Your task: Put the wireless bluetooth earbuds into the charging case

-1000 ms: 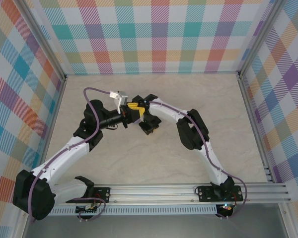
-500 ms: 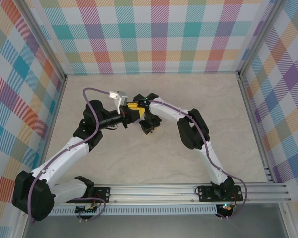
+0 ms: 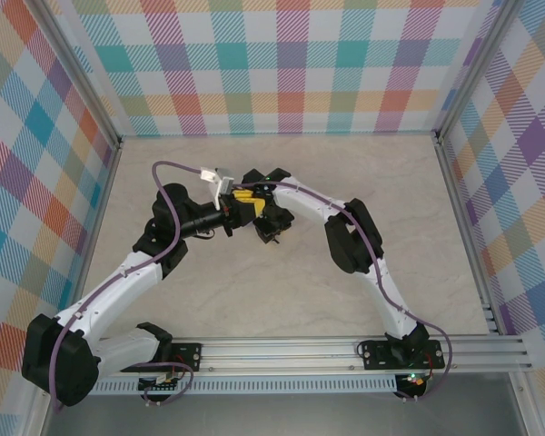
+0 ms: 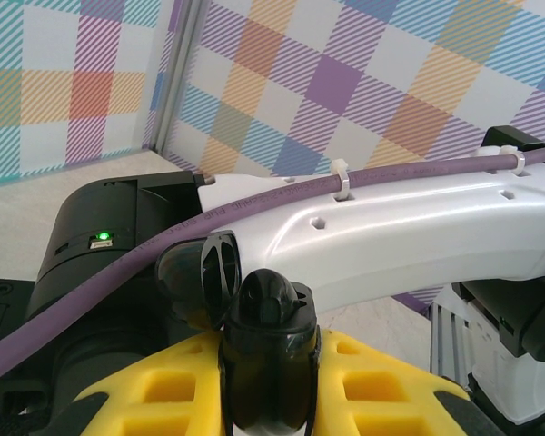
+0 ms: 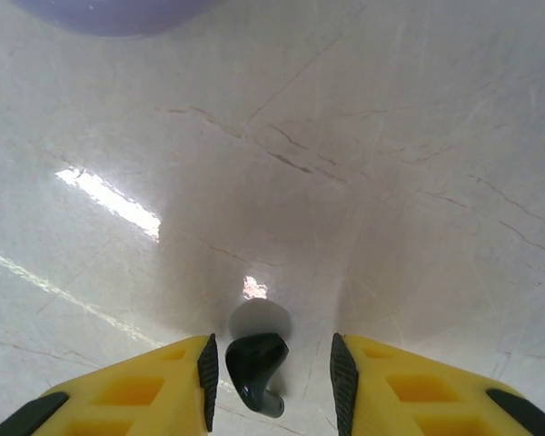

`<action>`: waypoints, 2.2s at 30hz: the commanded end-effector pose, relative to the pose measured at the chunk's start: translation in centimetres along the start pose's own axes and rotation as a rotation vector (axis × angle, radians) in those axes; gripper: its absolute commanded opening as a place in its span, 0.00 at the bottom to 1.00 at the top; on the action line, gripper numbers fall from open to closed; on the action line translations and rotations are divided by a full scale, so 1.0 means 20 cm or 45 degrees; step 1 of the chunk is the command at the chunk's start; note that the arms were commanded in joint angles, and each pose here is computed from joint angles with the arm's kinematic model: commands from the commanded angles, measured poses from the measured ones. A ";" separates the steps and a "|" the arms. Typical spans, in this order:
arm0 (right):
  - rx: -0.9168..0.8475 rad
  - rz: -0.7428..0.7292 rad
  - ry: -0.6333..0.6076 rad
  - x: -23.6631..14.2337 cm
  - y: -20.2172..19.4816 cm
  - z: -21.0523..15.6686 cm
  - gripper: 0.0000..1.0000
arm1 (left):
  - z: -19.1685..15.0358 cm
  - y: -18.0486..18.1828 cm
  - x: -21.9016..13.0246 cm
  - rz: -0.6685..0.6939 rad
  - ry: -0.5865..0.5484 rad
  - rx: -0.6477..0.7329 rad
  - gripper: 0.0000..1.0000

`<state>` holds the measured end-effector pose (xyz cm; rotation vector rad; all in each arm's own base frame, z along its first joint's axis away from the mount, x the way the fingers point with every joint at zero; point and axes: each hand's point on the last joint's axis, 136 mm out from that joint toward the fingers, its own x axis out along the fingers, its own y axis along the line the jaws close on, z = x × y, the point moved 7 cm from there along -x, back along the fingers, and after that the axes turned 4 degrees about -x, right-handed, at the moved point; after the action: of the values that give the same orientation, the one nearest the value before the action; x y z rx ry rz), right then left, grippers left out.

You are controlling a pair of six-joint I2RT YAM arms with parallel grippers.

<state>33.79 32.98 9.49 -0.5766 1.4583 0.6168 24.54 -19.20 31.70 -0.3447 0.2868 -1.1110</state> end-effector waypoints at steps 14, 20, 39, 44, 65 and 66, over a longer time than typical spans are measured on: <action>-0.061 -0.035 0.104 0.09 0.03 -0.02 0.32 | 0.07 -0.06 -0.01 -0.040 -0.039 0.077 0.06; -0.076 -0.077 0.127 0.10 0.03 -0.04 0.29 | 0.07 -0.05 -0.01 -0.037 -0.037 0.074 0.06; 0.207 -0.101 0.032 -0.03 -0.19 -0.04 0.22 | 0.06 -0.05 -0.01 -0.025 -0.028 0.071 0.06; 0.290 -0.056 -0.004 -0.05 -0.26 -0.07 0.22 | 0.04 -0.03 -0.01 -0.002 -0.015 0.055 0.06; 0.642 0.211 -0.263 -0.20 -0.52 -0.26 0.22 | -0.18 0.19 0.13 0.216 0.111 -0.146 0.05; 0.650 0.225 -0.280 -0.21 -0.52 -0.26 0.22 | -0.19 0.20 0.14 0.226 0.114 -0.154 0.05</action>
<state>37.00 21.38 11.50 -0.0715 1.4512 0.3671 27.21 -20.29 27.12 -0.3542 0.4387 -0.9637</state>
